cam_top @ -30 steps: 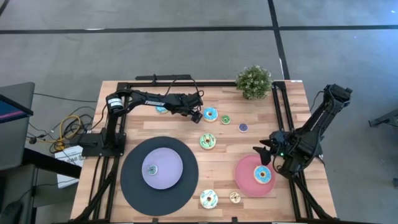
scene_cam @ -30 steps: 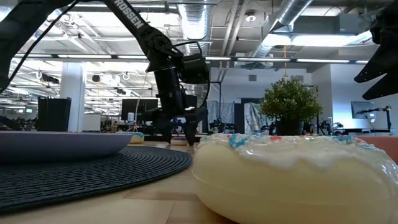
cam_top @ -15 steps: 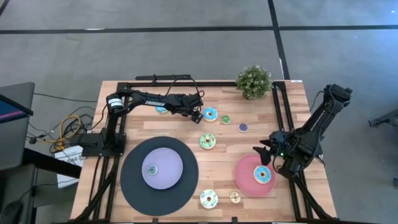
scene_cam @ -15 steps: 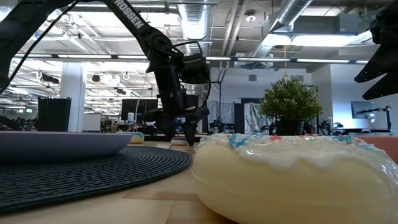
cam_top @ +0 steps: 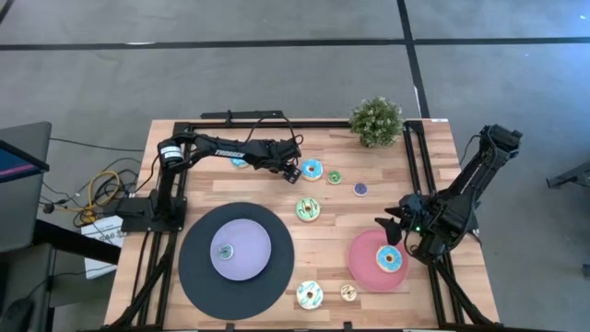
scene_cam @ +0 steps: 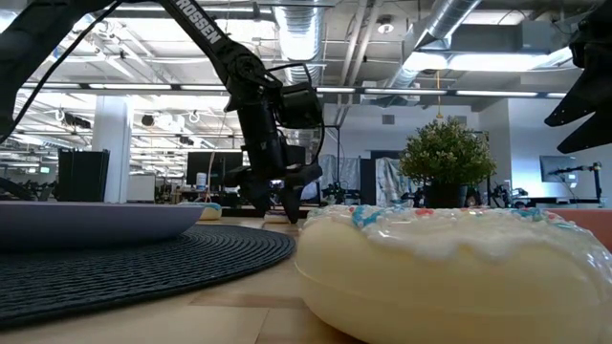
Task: Pick & Place donuts
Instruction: Put the top small dark blue donut on the purple plate
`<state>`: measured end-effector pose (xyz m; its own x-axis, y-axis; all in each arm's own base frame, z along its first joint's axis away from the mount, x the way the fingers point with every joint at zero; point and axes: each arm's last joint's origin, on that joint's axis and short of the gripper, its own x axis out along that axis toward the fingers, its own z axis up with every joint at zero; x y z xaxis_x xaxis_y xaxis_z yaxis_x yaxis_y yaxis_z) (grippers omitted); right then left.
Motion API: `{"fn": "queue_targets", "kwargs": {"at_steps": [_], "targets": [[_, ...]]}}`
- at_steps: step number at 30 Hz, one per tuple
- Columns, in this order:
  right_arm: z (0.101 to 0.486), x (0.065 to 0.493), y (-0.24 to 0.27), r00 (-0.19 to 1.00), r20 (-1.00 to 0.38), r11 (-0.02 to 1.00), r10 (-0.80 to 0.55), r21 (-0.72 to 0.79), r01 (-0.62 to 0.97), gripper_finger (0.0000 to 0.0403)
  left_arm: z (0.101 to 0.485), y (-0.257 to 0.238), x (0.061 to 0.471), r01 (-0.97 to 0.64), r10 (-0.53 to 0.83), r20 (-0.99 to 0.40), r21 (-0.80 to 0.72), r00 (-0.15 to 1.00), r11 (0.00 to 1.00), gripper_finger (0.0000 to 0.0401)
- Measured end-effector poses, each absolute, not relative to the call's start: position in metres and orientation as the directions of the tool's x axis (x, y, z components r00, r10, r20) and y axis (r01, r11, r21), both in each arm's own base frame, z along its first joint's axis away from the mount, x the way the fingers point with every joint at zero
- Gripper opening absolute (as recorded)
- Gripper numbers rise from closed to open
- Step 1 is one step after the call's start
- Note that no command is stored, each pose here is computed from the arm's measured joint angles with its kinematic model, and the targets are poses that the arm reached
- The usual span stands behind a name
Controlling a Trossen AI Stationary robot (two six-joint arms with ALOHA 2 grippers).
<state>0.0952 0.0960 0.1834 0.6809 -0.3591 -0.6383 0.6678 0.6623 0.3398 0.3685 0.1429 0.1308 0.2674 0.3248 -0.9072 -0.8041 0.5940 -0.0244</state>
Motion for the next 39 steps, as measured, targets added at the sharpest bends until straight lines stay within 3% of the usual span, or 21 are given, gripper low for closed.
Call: {"fn": "queue_targets", "kwargs": {"at_steps": [26, 39], "targets": [[0.184, 0.096, 0.097, 0.685, -0.641, 0.659, -0.347, 0.353, 0.664, 0.026, 0.148, 0.134, 0.369, -0.789, 0.355, -0.884, -0.023, 0.303, 0.615, 0.0271], [0.184, 0.096, 0.097, 0.686, -0.641, 0.658, -0.345, 0.356, 0.664, 0.026, 0.149, 0.138, 0.37, -0.728, 0.337, -0.881, -0.013, 0.333, 0.685, 0.0272]]}}
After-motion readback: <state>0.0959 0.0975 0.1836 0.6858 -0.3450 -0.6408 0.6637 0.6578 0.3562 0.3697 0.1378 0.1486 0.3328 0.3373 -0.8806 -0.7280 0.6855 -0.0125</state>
